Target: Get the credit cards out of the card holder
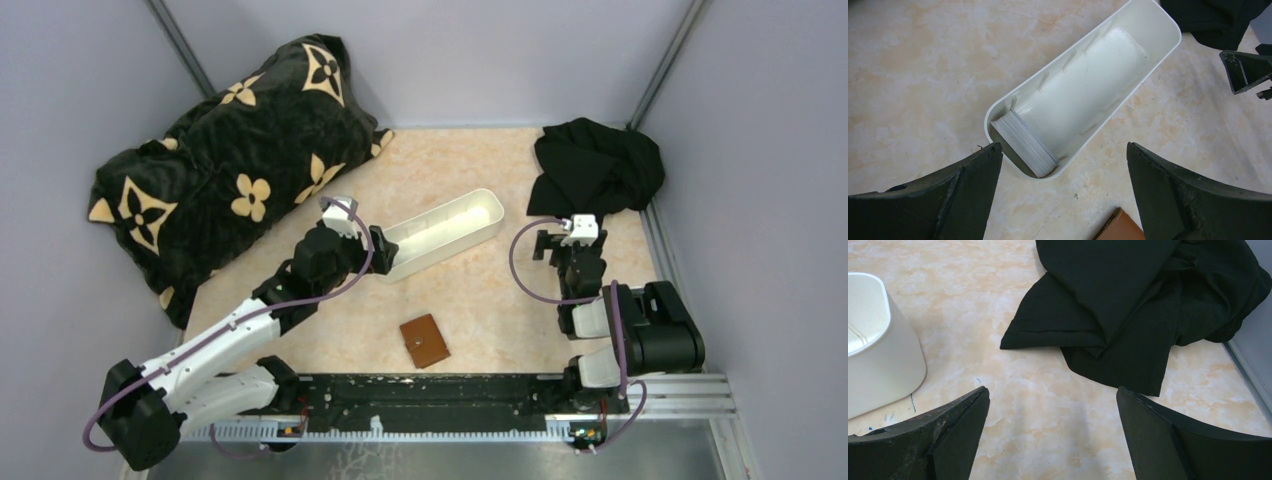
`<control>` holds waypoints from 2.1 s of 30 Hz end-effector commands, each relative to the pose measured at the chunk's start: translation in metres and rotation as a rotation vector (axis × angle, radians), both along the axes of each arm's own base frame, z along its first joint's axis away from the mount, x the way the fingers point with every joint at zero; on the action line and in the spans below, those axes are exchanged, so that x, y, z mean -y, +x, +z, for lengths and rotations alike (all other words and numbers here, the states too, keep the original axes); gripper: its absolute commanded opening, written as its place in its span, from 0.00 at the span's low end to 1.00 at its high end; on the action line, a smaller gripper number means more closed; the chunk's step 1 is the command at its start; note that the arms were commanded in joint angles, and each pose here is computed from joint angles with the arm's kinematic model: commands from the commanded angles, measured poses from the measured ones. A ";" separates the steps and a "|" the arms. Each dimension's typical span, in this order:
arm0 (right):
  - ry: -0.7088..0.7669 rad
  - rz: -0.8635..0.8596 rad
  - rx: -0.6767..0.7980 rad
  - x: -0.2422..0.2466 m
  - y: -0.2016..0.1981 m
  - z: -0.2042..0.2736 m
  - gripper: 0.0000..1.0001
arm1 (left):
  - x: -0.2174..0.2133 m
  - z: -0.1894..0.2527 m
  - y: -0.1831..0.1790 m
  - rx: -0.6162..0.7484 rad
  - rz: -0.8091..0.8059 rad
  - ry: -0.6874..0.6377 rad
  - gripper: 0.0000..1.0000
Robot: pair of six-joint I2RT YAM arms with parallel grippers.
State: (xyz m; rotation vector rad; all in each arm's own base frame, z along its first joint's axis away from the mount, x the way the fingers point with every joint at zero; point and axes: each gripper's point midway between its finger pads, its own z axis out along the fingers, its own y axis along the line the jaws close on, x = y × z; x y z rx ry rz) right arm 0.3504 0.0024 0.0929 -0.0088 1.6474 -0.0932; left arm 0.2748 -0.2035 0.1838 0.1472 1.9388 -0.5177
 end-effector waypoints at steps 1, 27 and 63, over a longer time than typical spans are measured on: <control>0.015 -0.002 0.066 -0.001 0.009 0.019 0.99 | 0.002 0.001 -0.002 0.015 -0.009 -0.011 1.00; 0.015 -0.002 0.065 -0.001 0.009 0.019 0.99 | 0.000 0.000 0.002 -0.018 0.036 -0.019 1.00; 0.015 -0.002 0.064 -0.001 0.009 0.019 0.99 | -0.019 0.002 -0.007 -0.024 0.104 -0.054 1.00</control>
